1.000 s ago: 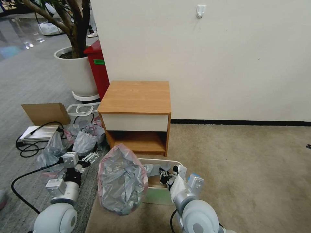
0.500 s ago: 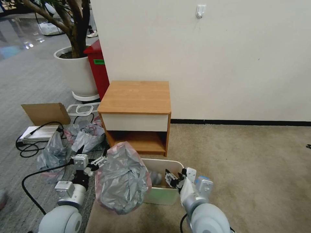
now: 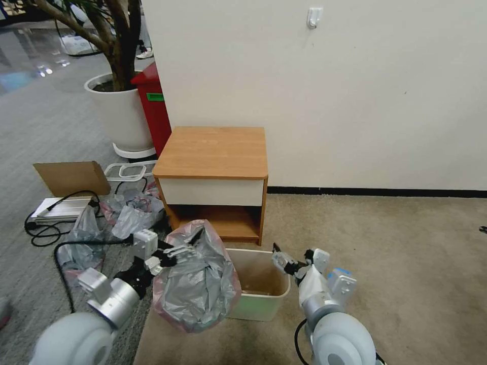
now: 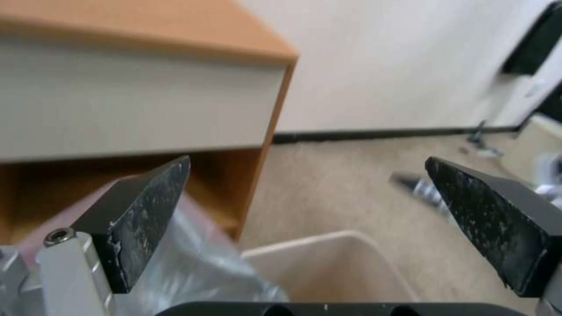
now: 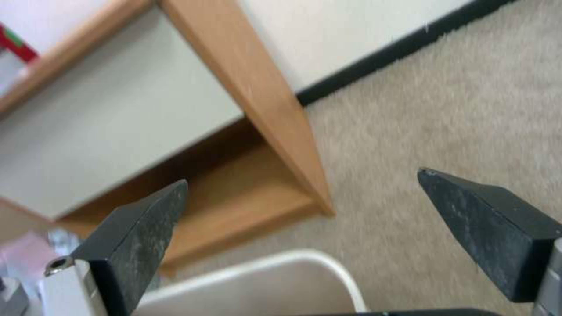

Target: Pick up the garbage bag from the table and place it over the trash can.

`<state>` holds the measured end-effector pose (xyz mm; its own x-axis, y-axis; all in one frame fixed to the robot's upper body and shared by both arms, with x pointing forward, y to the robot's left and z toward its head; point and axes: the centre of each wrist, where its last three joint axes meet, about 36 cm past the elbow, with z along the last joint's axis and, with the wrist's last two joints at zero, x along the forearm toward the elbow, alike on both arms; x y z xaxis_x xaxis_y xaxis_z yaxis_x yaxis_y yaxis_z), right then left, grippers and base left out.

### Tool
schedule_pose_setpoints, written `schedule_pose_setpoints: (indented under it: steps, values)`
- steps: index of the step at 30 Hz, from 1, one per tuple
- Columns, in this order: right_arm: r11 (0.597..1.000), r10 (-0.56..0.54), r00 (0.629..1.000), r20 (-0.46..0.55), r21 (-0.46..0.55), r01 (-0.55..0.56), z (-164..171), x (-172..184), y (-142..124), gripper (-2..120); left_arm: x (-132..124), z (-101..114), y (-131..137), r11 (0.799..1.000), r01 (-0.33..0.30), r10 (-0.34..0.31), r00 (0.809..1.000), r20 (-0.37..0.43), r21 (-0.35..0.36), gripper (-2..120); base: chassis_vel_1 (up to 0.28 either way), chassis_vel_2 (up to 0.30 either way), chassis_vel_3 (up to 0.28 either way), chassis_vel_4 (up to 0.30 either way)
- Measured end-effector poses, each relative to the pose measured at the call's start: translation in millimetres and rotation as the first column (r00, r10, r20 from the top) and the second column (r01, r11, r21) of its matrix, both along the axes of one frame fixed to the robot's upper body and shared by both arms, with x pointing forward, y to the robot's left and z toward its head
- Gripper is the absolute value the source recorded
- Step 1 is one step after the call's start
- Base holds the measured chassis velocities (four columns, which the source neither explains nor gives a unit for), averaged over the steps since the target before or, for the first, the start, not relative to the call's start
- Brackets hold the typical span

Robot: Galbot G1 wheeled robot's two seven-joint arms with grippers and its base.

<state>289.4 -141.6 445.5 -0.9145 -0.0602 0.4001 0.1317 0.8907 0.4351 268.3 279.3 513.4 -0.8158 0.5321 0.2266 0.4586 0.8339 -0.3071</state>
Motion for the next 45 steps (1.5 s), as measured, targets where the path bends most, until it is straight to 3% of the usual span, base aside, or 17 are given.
schedule_pose_setpoints:
  steps: [1,2,3,7,11,23,28,32,36,45]
  values:
    - [1.0,-0.013,1.0,0.009,0.007,0.013,1,1,-1,100,-1,0,-1,0.999,-0.028,0.028,0.999,-0.016,0.023,100,0.0,0.0,0.0,0.0]
    - [0.999,-0.043,0.999,0.021,0.023,0.043,2,2,-5,100,-2,-1,-4,0.991,-0.092,0.096,0.994,-0.045,0.094,100,0.0,0.0,0.0,0.0]
    - [0.999,-0.043,0.999,0.021,0.023,0.043,2,2,-5,100,-2,-1,-4,0.991,-0.092,0.096,0.994,-0.045,0.094,100,0.0,0.0,0.0,0.0]
    - [0.994,-0.102,0.994,0.03,0.036,0.101,2,3,-15,100,-1,4,-9,0.955,-0.193,0.223,0.968,-0.116,0.224,100,0.0,0.0,0.0,0.0]
    - [0.992,-0.123,0.992,0.038,0.037,0.121,-1,2,-17,100,4,6,-15,0.939,-0.191,0.251,0.949,-0.189,0.287,100,0.0,0.0,0.0,0.0]
    - [0.99,-0.136,0.989,0.062,0.041,0.133,-3,-1,-19,100,21,-28,-15,0.94,-0.167,0.255,0.924,-0.285,0.298,100,0.0,0.0,0.0,0.0]
    - [0.99,-0.14,0.987,0.073,0.044,0.137,-6,-7,-19,100,44,-62,-20,0.953,-0.161,0.248,0.902,-0.352,0.258,100,0.0,0.0,0.0,0.0]
    - [0.99,-0.139,0.987,0.081,0.047,0.136,-4,-9,-18,100,51,-66,-21,0.959,-0.163,0.241,0.9,-0.364,0.232,100,0.0,0.0,0.0,0.0]
    - [0.99,-0.139,0.986,0.088,0.043,0.135,-7,-13,-17,100,68,-69,-28,0.974,-0.17,0.216,0.897,-0.385,0.15,100,0.0,0.0,0.0,0.0]
    - [0.99,-0.14,0.986,0.092,0.043,0.137,-8,-14,-17,100,72,-82,-22,0.96,-0.196,0.263,0.88,-0.397,0.202,100,0.0,0.0,0.0,0.0]
